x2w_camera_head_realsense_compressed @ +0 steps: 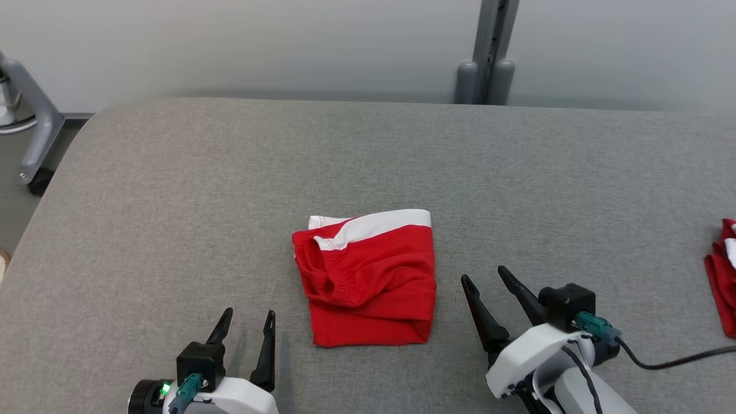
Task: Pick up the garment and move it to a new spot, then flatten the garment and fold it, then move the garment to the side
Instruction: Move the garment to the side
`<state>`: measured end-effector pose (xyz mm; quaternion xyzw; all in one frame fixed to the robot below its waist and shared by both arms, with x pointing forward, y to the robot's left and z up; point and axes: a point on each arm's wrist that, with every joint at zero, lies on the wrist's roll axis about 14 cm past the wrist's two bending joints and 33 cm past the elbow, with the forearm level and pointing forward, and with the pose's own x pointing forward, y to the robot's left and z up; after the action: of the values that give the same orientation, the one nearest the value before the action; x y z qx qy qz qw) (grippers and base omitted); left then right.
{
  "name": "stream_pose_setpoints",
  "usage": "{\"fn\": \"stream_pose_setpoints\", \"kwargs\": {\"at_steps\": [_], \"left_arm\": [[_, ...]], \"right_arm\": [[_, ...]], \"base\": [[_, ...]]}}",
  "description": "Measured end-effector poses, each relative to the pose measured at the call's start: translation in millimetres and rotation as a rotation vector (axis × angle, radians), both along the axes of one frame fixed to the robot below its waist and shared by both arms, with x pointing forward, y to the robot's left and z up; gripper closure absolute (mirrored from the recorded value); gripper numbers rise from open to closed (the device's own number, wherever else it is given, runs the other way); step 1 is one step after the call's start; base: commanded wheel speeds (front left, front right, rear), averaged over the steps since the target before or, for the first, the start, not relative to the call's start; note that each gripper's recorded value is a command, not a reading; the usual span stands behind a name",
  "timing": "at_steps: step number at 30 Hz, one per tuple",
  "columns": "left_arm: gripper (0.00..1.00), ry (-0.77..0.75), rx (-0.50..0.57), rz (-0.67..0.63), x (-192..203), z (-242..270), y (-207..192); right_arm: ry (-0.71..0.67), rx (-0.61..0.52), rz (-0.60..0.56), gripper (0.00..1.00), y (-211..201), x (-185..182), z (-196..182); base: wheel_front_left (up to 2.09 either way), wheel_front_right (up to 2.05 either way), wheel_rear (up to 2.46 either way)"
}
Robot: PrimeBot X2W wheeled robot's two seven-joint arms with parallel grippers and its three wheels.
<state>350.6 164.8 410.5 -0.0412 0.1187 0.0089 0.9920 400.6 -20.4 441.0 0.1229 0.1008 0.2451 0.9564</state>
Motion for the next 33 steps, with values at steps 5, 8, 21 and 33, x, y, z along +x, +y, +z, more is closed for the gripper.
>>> {"fn": "stream_pose_setpoints", "kwargs": {"at_steps": [5,8,21,33], "left_arm": [[0.00,0.009,0.003,0.034,-2.1,-1.9,10.6],[0.00,0.015,0.007,0.058,-4.1,-2.7,18.3],[0.00,0.069,0.013,0.143,-17.5,-16.2,41.2],[0.00,0.022,0.000,-0.026,8.3,-6.6,-5.1]], "right_arm": [[-0.013,-0.024,0.104,0.00,33.8,16.7,1.4],[0.011,-0.031,0.132,0.00,45.1,24.1,-6.3],[0.190,-0.030,0.203,1.00,75.6,28.1,-52.3],[0.118,-0.034,0.039,1.00,16.0,34.1,-28.5]], "base": [[0.00,0.00,0.00],[0.00,0.00,0.00],[0.00,0.00,0.00],[0.00,0.00,0.00]]}}
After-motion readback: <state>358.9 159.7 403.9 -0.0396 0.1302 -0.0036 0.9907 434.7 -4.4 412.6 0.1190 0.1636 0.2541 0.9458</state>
